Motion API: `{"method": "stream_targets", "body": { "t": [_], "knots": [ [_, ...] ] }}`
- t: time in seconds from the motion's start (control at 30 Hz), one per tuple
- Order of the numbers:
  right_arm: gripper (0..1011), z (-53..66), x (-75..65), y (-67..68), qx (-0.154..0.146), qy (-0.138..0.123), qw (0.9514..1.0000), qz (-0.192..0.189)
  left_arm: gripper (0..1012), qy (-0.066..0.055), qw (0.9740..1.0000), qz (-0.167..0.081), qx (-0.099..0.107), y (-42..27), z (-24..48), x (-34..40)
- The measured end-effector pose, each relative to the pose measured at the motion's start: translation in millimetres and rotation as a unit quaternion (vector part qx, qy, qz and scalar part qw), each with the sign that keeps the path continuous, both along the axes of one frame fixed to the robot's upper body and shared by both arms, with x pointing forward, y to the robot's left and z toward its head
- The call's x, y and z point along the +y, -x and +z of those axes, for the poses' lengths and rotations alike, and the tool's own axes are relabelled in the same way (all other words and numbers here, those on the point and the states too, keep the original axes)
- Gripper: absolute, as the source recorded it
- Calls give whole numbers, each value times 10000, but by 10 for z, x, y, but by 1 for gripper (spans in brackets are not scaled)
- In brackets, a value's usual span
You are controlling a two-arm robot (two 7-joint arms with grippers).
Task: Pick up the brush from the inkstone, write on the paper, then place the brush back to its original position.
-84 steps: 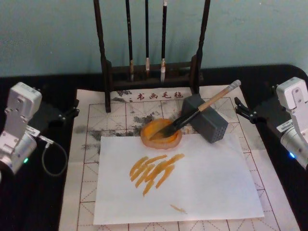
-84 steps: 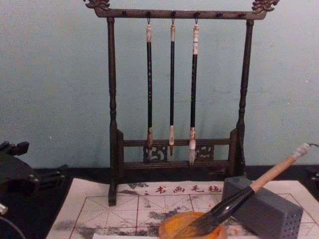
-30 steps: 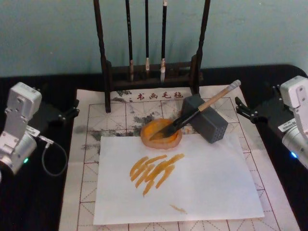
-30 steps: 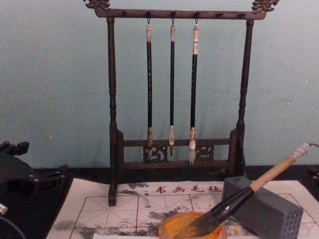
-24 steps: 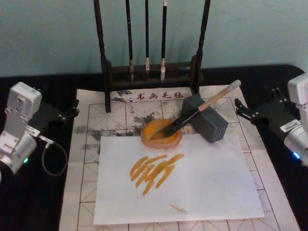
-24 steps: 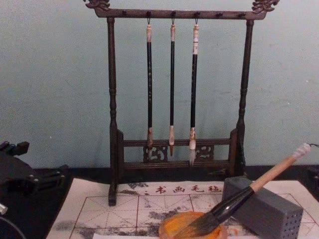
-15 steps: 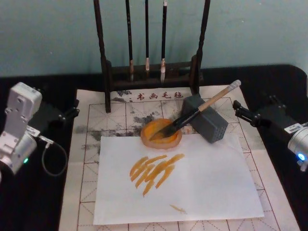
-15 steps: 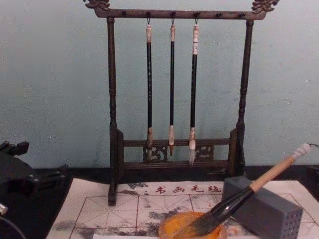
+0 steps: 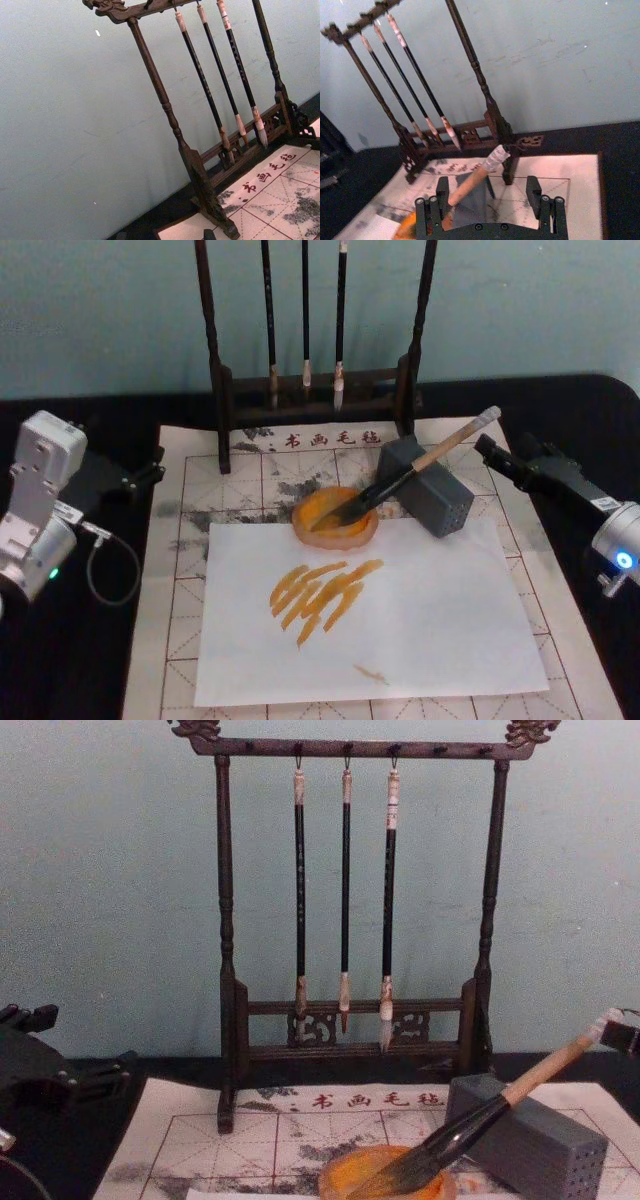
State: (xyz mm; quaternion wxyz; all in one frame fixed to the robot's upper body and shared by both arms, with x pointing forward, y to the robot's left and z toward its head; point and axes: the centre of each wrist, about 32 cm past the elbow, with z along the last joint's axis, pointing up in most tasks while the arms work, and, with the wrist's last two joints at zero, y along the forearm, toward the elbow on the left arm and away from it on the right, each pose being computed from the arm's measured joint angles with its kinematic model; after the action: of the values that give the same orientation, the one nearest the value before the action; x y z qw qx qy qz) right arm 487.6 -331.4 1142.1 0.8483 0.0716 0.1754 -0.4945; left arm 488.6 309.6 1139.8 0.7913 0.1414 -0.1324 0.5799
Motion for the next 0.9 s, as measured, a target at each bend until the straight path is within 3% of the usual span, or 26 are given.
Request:
{"method": "stream_targets", "body": {
  "t": [0.23,0.43,0.6,0.9],
  "knots": [
    [1000,-72,44,-49,104,-573,9983,94,1001,0,10000,0,0,0,0,0],
    [1000,-118,80,-128,410,-1010,9937,243,1001,-1,10000,0,1,0,0,0],
    [1000,-124,88,-176,536,-1124,9915,374,1001,-1,10000,0,1,0,0,0],
    [1000,-124,86,-165,521,-1096,9920,355,1001,-1,10000,0,0,0,0,0]
  ]
}}
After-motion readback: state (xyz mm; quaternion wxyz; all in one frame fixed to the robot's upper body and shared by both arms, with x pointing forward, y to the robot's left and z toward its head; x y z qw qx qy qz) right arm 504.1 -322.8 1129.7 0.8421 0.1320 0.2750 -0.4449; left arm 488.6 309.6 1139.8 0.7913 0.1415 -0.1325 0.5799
